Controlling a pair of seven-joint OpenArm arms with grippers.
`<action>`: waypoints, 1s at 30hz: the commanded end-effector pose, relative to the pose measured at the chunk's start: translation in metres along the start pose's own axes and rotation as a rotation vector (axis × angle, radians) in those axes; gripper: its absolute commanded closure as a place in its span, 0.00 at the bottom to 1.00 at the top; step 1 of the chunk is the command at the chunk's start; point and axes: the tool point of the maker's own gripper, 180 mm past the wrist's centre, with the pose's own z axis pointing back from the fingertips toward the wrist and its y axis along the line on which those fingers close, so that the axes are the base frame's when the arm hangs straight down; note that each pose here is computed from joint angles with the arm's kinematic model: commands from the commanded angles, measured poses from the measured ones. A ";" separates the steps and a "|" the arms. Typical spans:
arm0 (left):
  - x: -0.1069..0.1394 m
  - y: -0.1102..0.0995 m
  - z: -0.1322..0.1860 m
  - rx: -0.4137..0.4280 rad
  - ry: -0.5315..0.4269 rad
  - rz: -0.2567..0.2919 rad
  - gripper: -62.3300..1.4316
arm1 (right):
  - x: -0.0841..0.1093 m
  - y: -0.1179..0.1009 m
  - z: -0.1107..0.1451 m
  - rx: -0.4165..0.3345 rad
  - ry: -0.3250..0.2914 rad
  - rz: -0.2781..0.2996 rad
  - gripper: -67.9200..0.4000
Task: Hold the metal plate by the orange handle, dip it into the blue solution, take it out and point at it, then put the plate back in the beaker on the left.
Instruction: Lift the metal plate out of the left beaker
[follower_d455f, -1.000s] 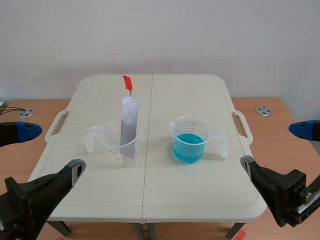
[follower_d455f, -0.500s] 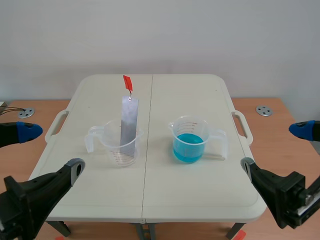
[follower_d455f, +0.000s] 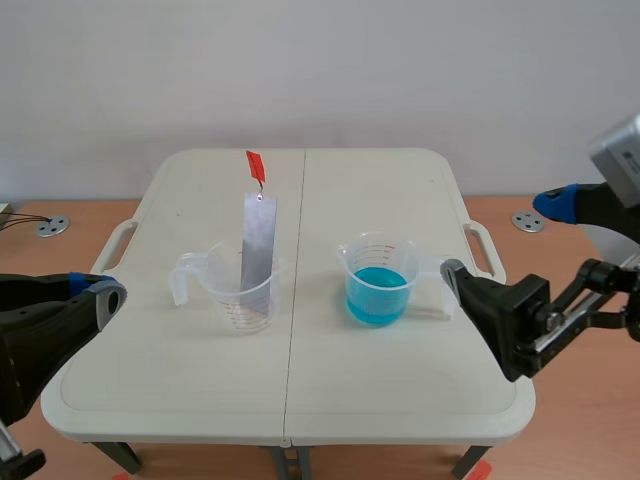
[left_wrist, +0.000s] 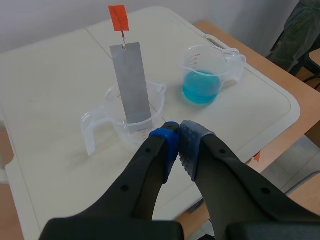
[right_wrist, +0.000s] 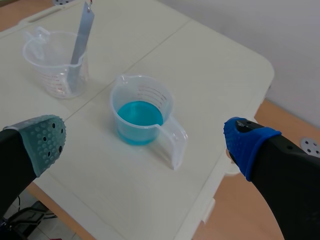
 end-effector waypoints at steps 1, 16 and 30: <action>0.005 -0.001 -0.001 -0.001 -0.020 0.007 0.94 | 0.014 -0.002 -0.007 0.006 -0.042 0.013 0.02; -0.058 0.002 0.059 0.031 0.280 -0.128 0.94 | 0.035 0.023 -0.074 0.102 -0.108 -0.039 0.02; -0.095 -0.019 0.099 -0.023 0.472 -0.152 0.94 | 0.045 0.037 -0.144 0.160 -0.139 -0.120 0.02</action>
